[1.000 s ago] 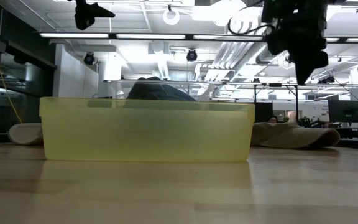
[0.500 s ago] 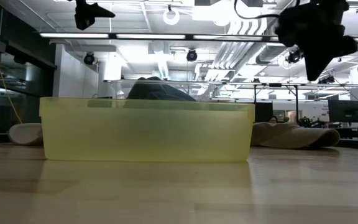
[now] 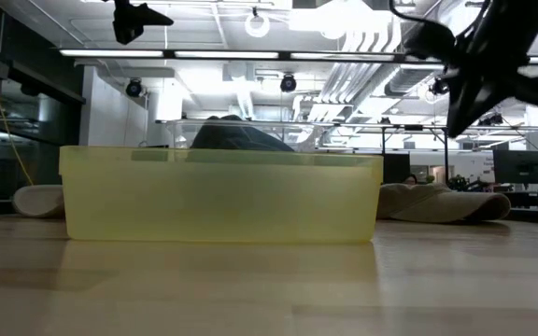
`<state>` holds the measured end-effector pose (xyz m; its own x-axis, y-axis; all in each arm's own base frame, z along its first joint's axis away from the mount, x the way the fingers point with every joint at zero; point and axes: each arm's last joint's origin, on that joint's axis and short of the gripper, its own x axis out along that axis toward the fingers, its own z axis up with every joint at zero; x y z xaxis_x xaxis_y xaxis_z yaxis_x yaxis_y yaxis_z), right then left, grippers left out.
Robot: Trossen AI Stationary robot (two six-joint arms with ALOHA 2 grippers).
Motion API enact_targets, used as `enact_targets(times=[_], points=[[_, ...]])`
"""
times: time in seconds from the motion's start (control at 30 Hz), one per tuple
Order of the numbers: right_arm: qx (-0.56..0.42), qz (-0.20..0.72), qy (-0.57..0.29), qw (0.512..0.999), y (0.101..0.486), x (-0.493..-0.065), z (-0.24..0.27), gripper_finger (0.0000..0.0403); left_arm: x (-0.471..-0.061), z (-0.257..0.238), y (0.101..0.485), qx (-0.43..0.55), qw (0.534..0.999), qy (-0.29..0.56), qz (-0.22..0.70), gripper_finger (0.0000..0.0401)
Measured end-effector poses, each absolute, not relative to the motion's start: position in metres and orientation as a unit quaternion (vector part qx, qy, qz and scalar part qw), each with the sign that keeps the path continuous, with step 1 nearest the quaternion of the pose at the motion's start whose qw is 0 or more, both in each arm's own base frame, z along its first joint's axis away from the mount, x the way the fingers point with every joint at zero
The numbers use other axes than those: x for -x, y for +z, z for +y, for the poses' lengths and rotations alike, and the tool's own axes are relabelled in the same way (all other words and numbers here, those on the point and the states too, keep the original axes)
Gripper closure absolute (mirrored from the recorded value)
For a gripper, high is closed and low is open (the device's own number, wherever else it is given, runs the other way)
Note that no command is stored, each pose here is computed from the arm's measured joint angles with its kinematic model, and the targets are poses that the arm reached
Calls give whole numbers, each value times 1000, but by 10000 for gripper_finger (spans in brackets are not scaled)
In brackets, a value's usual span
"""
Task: Pick & Place hat
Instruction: Put the right brown cap into the yellow bin
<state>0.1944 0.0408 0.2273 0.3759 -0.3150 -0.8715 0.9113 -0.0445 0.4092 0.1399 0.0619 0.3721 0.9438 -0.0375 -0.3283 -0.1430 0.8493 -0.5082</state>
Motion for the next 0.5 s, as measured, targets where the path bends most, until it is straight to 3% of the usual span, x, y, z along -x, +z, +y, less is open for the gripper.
enact_targets(times=[0.27,0.5], points=[[-559,280,-509,592,184,-184,31,402,-140,62,372,273,947,25,166,135],[-549,303,-543,558,172,-173,26,402,-140,61,372,274,947,19,168,135]])
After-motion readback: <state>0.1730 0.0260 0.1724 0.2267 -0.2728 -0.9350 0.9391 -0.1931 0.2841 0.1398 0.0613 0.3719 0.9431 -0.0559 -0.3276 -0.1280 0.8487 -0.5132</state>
